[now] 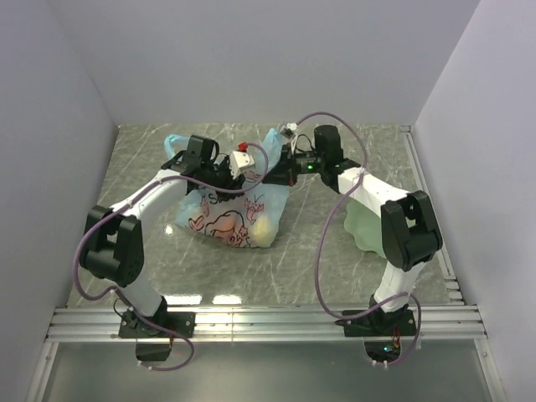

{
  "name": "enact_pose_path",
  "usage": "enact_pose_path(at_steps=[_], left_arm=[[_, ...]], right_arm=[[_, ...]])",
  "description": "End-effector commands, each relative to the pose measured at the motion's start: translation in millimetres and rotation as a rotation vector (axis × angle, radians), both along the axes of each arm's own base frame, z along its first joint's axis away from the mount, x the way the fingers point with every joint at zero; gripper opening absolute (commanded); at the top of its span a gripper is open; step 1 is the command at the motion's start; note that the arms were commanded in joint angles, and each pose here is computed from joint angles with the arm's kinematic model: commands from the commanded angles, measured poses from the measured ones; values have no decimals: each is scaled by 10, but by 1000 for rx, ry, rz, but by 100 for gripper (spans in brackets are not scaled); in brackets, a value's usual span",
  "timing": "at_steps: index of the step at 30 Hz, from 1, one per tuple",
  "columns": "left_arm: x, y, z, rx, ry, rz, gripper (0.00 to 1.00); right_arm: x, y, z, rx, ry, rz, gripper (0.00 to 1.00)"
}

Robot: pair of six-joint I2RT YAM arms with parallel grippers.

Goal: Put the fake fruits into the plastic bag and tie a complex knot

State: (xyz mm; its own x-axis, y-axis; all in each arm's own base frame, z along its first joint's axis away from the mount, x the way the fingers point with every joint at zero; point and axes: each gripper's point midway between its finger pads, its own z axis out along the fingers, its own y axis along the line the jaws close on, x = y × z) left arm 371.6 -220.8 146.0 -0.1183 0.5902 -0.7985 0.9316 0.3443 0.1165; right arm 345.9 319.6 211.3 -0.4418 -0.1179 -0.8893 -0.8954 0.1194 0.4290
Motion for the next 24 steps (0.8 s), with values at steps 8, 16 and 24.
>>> enact_pose_path(at_steps=[8, 16, 24], left_arm=[[-428, -484, -50, -169, 153, -54, 0], [-268, -723, -356, -251, 328, 245, 0], [-174, -891, -457, -348, 523, 427, 0]], right_arm=[[740, -576, -101, -83, 189, -247, 0], [982, -644, -545, -191, 428, -412, 0], [1355, -673, -532, -223, 438, -528, 0]])
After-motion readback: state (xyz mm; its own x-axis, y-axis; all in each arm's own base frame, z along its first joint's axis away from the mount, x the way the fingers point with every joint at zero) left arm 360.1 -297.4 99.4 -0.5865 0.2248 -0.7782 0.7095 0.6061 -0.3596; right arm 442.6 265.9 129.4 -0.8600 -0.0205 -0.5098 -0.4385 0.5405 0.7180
